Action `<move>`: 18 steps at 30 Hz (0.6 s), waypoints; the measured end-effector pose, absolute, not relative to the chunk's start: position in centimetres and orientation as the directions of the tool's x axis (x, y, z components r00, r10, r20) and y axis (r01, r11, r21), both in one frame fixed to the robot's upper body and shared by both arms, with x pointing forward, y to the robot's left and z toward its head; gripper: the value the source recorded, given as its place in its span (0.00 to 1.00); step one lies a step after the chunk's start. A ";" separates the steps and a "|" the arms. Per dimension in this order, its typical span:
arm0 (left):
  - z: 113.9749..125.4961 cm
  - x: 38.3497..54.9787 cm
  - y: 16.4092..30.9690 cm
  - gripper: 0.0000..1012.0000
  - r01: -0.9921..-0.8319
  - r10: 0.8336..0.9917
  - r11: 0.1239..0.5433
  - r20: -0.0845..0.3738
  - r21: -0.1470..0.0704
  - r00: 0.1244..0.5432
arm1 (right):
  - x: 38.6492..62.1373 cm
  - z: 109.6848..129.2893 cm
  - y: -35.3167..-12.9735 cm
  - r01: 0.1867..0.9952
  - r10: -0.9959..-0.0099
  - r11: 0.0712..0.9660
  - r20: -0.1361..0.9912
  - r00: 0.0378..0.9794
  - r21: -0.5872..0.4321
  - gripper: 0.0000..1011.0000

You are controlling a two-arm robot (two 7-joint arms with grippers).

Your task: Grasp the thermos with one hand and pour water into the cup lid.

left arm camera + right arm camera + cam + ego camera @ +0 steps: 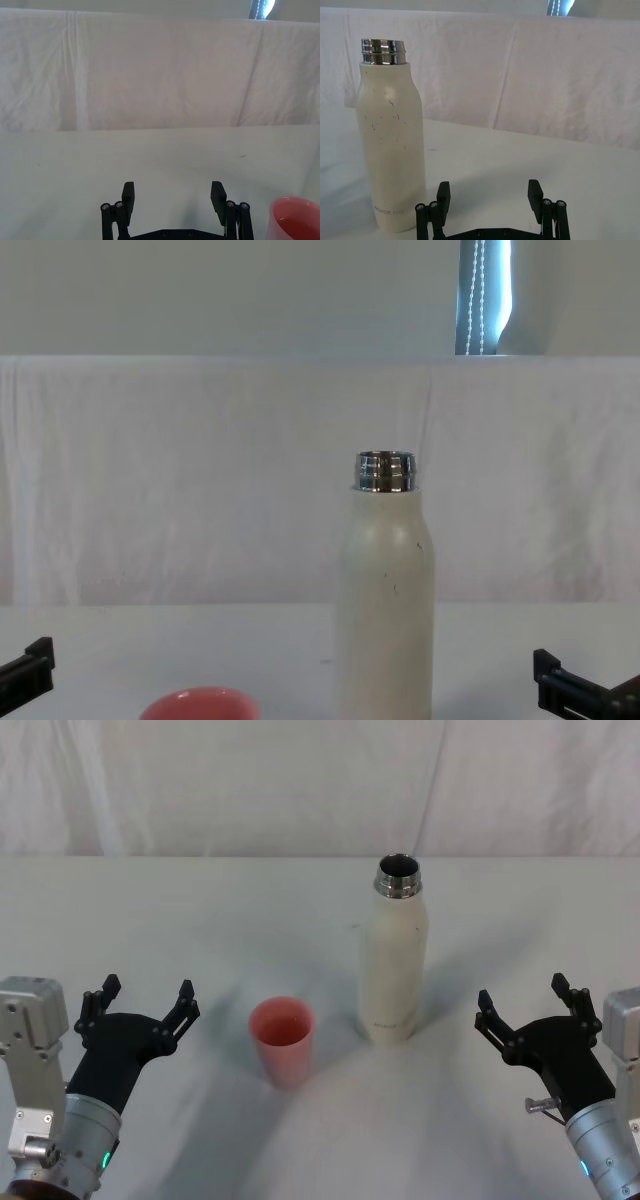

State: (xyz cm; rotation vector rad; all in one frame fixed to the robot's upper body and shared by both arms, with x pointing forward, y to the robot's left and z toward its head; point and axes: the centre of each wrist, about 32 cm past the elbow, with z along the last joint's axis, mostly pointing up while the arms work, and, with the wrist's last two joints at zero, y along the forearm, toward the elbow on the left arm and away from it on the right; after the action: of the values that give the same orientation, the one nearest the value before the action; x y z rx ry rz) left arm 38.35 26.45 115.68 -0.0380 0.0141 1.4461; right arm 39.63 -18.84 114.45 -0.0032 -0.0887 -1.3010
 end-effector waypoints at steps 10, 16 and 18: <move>115.7 38.4 26.5 0.99 -0.992 0.992 0.124 -0.033 -0.018 0.125 | 39.6 114.4 -18.9 0.963 -0.963 0.266 0.067 0.263 0.048 0.99; 115.7 38.4 26.5 0.99 -0.992 0.992 0.124 -0.033 -0.018 0.125 | 39.6 114.5 -18.9 0.963 -0.963 0.266 0.067 0.263 0.048 0.99; 115.7 38.4 26.5 0.99 -0.992 0.992 0.124 -0.033 -0.017 0.124 | 39.6 114.5 -18.9 0.963 -0.963 0.266 0.067 0.263 0.048 0.99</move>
State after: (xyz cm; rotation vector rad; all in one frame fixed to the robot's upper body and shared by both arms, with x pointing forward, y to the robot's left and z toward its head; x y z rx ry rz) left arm 38.35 26.45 115.68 -0.0380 0.0142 1.4460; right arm 39.64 -18.87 114.45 -0.0031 -0.0888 -1.3020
